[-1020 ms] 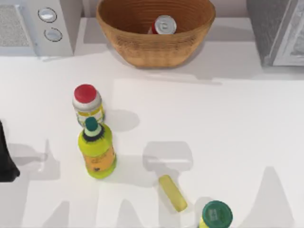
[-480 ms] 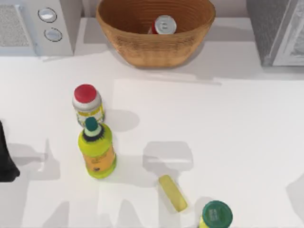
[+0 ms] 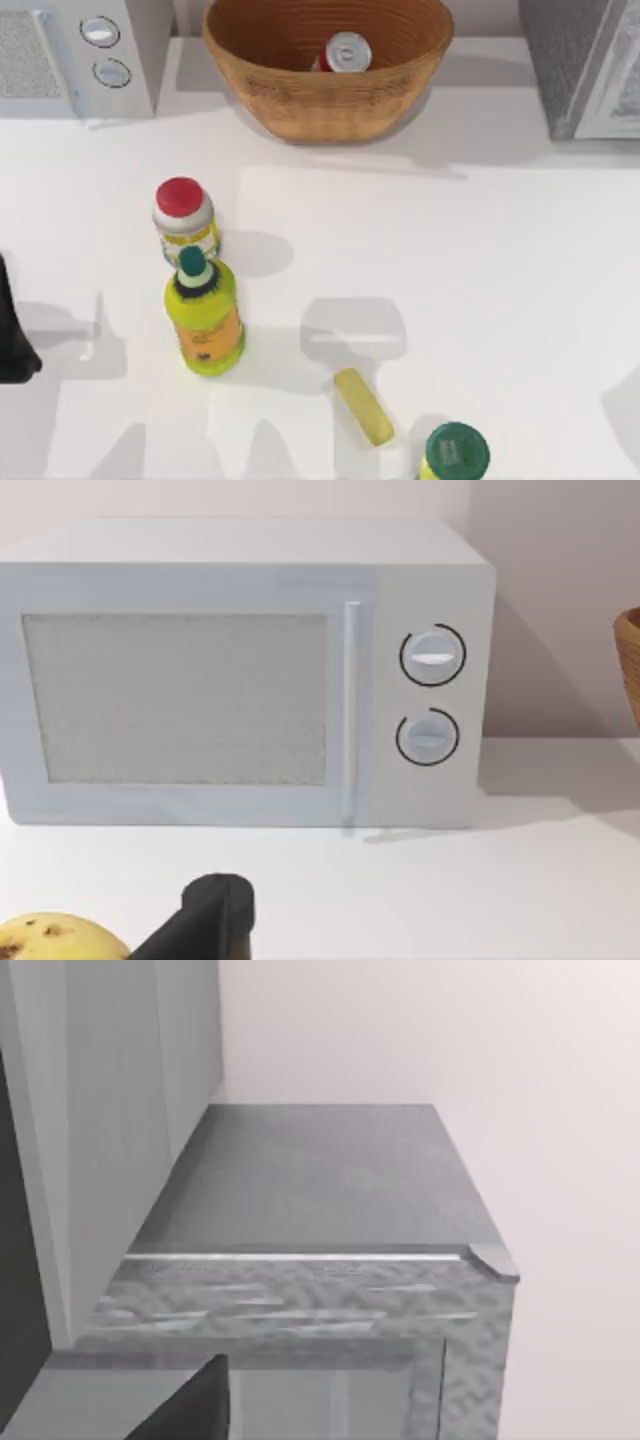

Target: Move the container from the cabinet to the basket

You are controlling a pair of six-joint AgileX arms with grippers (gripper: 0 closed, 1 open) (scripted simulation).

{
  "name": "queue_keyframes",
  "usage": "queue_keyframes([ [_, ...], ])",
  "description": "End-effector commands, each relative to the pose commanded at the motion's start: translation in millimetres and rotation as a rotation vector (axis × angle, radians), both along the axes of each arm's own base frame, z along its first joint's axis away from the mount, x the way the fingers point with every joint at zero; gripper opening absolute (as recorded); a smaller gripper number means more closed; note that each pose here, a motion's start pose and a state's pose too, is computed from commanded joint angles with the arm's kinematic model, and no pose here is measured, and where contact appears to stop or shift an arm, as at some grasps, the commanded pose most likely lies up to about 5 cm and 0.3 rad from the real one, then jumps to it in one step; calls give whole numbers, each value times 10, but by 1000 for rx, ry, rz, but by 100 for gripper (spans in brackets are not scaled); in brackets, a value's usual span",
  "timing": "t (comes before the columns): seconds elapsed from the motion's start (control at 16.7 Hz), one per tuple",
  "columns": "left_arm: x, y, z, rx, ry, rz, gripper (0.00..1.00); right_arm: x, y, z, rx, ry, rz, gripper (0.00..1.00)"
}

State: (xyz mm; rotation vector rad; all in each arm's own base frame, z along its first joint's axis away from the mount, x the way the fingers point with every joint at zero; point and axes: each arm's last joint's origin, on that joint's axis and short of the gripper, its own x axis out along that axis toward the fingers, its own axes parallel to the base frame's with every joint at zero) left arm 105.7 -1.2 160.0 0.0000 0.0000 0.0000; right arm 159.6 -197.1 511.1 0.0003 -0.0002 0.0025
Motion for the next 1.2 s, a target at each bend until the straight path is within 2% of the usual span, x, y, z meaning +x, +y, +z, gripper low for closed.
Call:
queue_keyframes([
  [0.3, 0, 0, 0, 0, 0, 0, 100, 455, 373, 32, 2, -5, 1, 100],
  [0.66, 0, 0, 0, 0, 0, 0, 100, 1008, 1510, 35, 9, -2, 1, 100],
  [0.96, 0, 0, 0, 0, 0, 0, 100, 909, 2509, 17, 6, 0, -1, 100],
  [1.2, 0, 0, 0, 0, 0, 0, 100, 713, 2892, -5, 3, 2, -1, 100],
])
